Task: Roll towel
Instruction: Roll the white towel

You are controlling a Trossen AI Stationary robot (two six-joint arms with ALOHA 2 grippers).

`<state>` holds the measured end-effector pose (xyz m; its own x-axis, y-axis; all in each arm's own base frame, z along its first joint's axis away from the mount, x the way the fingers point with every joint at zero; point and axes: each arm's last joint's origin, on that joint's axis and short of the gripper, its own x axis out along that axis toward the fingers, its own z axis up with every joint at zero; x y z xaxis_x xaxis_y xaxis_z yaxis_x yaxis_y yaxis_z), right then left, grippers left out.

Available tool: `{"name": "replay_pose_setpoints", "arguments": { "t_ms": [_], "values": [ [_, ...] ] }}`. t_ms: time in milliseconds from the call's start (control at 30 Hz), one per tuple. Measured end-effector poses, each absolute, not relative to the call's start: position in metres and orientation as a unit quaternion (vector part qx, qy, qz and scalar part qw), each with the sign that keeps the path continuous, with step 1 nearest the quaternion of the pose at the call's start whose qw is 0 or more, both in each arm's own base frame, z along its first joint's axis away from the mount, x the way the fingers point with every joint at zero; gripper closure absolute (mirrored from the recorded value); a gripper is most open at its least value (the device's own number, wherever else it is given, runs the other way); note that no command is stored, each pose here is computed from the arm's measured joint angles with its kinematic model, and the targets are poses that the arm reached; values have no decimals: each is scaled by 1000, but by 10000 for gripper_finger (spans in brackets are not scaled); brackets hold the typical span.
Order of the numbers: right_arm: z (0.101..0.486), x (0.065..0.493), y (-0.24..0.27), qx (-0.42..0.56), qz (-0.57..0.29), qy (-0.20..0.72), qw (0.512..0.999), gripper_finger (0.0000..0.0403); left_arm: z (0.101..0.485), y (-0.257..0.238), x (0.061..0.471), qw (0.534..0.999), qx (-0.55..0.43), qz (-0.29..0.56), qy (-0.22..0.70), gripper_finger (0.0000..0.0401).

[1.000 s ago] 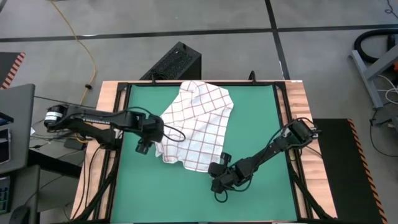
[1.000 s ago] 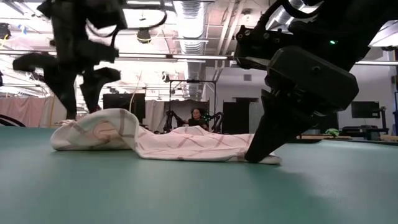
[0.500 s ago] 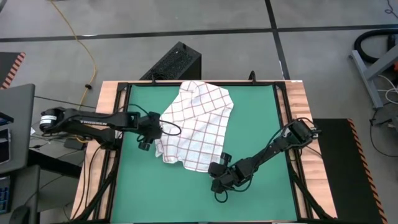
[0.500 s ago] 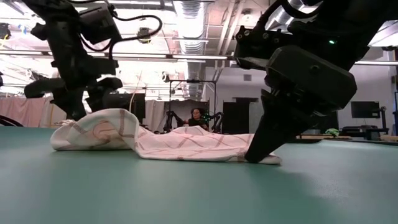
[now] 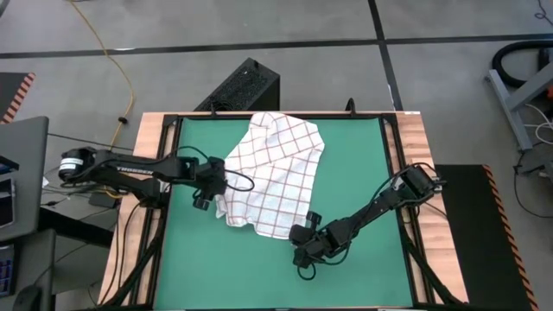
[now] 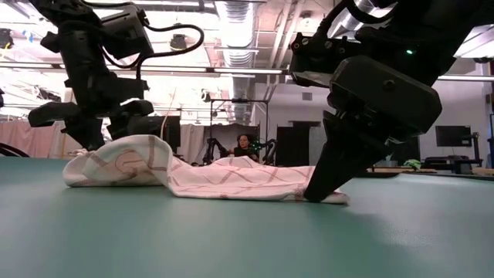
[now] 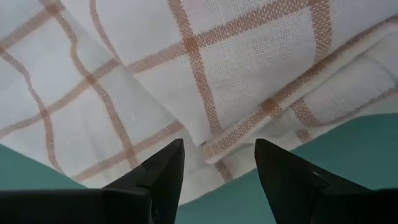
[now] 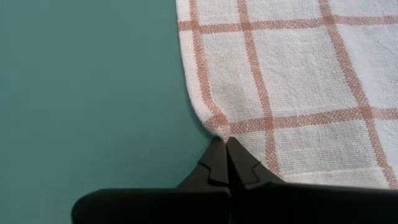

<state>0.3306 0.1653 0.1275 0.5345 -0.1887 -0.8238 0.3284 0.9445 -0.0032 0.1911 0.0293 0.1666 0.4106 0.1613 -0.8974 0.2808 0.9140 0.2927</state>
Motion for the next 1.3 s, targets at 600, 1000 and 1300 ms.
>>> {"name": "replay_pose_setpoints", "arguments": {
  "t_ms": [600, 1000, 1300],
  "values": [
    [127, 330, 165, 75, -149, 461, 871, 402, 152, 34, 204, 781, 202, 14, 591, 371],
    [156, 324, 139, 35, -187, 456, 869, 402, 222, 30, 223, 784, 100, 56, 611, 400],
    [248, 313, 78, 39, -235, 349, 906, 402, 318, 23, 230, 812, 75, 95, 571, 401]
  ]
}}
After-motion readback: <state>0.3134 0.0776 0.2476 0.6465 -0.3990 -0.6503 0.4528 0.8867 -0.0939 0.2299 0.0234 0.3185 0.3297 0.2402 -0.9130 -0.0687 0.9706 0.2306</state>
